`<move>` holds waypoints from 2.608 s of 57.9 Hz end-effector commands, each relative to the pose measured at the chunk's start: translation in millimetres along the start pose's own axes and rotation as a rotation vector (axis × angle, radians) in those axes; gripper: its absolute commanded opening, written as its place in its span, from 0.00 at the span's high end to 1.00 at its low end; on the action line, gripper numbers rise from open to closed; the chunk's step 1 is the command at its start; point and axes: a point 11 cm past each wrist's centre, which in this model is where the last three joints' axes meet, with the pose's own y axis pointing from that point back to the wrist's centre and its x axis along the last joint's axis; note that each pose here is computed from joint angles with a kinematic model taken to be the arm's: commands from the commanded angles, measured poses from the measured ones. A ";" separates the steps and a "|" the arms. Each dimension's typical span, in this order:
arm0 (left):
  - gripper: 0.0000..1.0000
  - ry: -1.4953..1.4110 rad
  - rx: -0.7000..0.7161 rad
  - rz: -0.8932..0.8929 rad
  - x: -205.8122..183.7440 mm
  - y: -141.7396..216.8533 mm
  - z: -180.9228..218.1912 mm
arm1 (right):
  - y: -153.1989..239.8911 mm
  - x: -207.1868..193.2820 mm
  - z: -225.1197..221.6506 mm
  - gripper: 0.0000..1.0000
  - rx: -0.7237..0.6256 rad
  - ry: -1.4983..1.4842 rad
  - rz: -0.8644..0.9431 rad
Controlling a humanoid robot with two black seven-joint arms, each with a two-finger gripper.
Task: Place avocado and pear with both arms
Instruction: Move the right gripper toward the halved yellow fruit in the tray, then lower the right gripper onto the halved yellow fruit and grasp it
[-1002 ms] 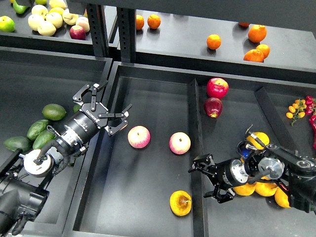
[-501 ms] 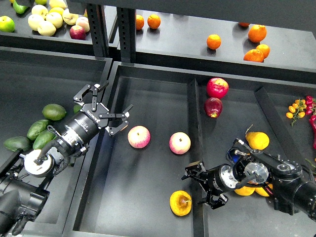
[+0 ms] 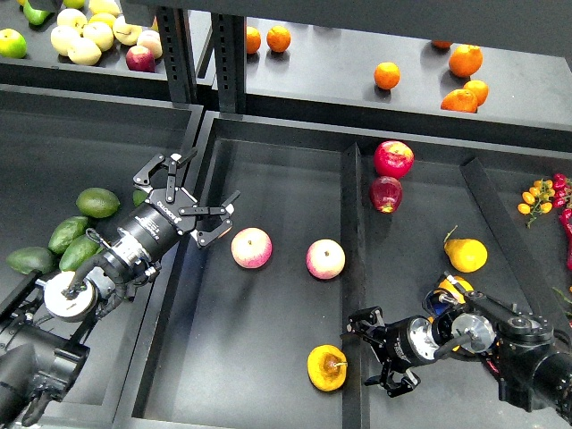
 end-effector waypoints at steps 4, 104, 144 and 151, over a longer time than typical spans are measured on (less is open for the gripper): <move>0.00 0.001 0.007 0.002 0.6 -0.2 -1.9 | 5.7 3.2 -4.3 0.01 0.015 -0.003 0.003; 0.00 0.009 0.035 0.024 7.9 0.2 -11.6 | 6.5 -26.4 14.1 0.01 0.004 0.010 -0.132; 0.00 0.007 0.037 0.019 6.4 -0.4 -11.8 | -8.6 -37.6 26.3 0.21 -0.018 -0.003 -0.157; 0.00 0.007 0.037 0.018 6.0 -0.5 -11.7 | -4.7 -27.6 24.4 0.19 -0.010 -0.020 -0.130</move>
